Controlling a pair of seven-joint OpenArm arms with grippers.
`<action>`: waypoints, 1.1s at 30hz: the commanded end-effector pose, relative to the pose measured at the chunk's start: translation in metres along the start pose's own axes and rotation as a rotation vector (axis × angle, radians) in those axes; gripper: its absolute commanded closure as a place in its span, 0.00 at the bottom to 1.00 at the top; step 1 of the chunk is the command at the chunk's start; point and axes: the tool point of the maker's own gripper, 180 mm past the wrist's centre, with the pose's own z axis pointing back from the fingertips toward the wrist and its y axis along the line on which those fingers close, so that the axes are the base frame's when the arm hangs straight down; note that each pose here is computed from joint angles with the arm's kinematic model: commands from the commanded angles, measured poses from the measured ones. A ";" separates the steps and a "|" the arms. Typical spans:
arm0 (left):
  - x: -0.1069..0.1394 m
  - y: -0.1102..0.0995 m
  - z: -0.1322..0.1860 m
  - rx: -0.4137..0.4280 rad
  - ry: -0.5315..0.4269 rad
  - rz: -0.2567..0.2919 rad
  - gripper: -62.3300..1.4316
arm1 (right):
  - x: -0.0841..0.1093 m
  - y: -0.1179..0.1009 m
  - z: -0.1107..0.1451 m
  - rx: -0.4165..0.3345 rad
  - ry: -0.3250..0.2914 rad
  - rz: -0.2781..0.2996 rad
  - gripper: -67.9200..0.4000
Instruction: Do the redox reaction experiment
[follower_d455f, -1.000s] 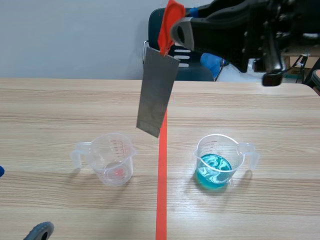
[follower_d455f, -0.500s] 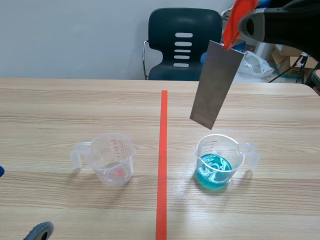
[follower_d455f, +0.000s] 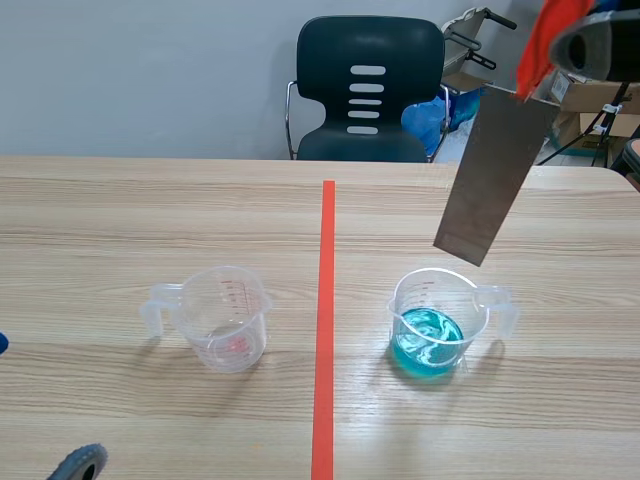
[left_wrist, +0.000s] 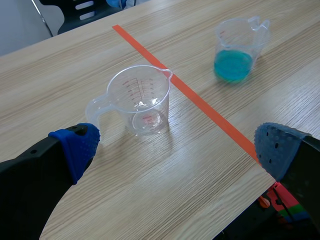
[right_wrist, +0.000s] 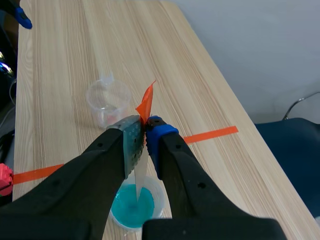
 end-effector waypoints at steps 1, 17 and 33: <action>0.008 0.000 -0.002 0.000 -0.030 0.001 0.00 | 0.007 -0.005 0.005 -0.018 -0.002 0.021 0.98; 0.008 0.000 -0.002 0.000 -0.030 0.002 0.00 | -0.014 -0.008 0.009 -0.036 0.046 -0.002 0.98; 0.008 0.000 -0.002 0.000 -0.030 0.002 0.00 | -0.018 0.008 -0.007 0.031 0.008 -0.032 0.98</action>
